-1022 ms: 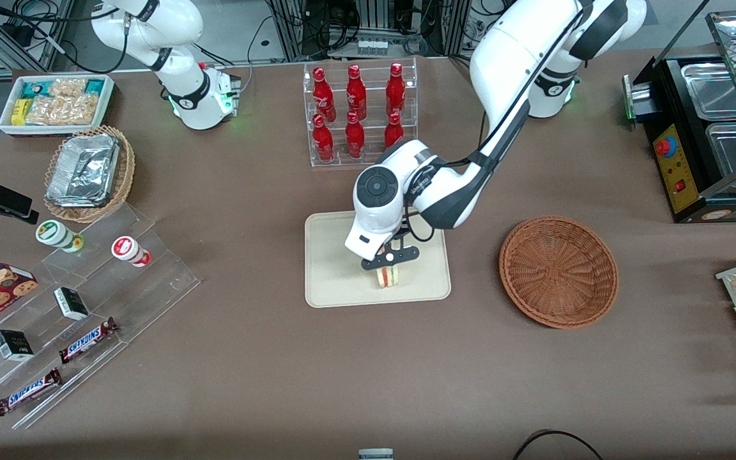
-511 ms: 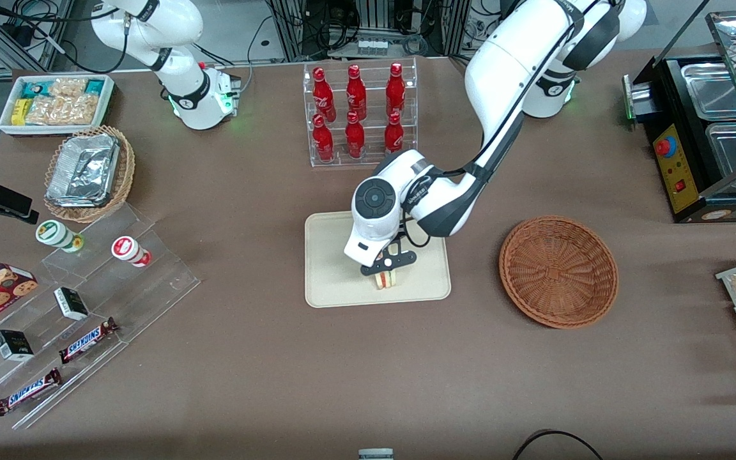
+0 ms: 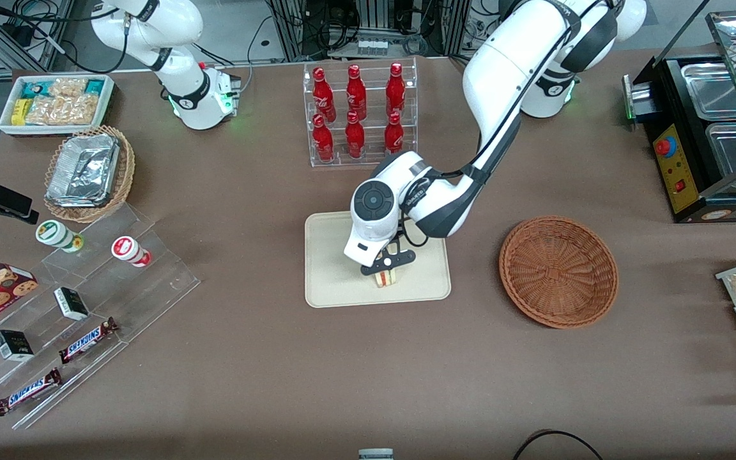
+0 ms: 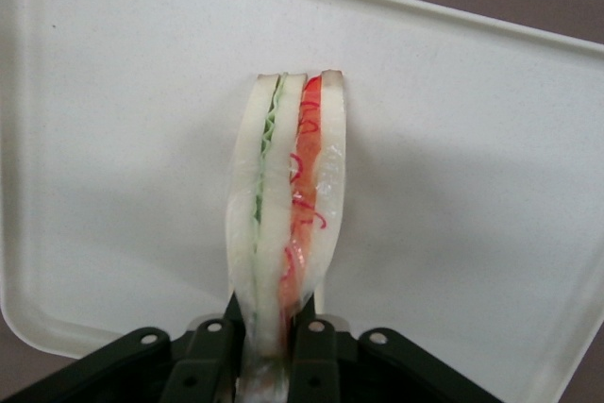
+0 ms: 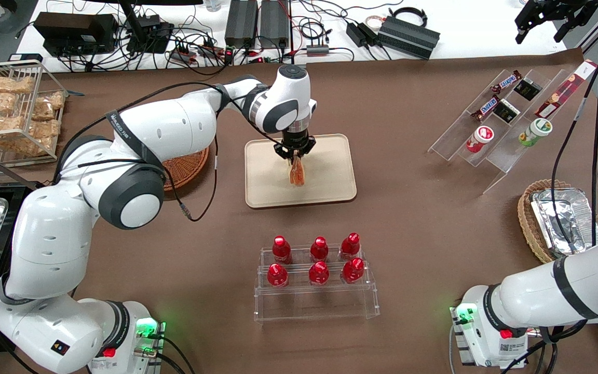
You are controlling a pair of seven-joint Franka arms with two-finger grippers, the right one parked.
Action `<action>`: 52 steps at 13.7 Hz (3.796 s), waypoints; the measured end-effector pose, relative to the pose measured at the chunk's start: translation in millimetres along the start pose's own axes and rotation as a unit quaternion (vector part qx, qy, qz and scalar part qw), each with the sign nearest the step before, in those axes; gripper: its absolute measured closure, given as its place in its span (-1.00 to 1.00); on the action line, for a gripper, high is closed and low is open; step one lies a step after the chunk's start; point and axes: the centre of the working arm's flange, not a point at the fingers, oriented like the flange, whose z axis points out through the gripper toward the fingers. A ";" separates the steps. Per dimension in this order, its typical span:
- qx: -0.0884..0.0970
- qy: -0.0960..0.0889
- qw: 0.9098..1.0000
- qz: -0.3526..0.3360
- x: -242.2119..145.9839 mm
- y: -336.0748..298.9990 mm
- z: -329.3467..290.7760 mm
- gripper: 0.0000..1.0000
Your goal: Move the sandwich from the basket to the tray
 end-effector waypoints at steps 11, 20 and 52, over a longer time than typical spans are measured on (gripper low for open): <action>-0.030 0.029 0.999 -0.005 5.0 0.7 -97.7 -1.00; 0.012 0.023 1.000 0.016 70.8 -80.2 -171.0 -1.00; -0.001 0.030 0.989 0.146 139.8 -472.5 -362.0 -1.00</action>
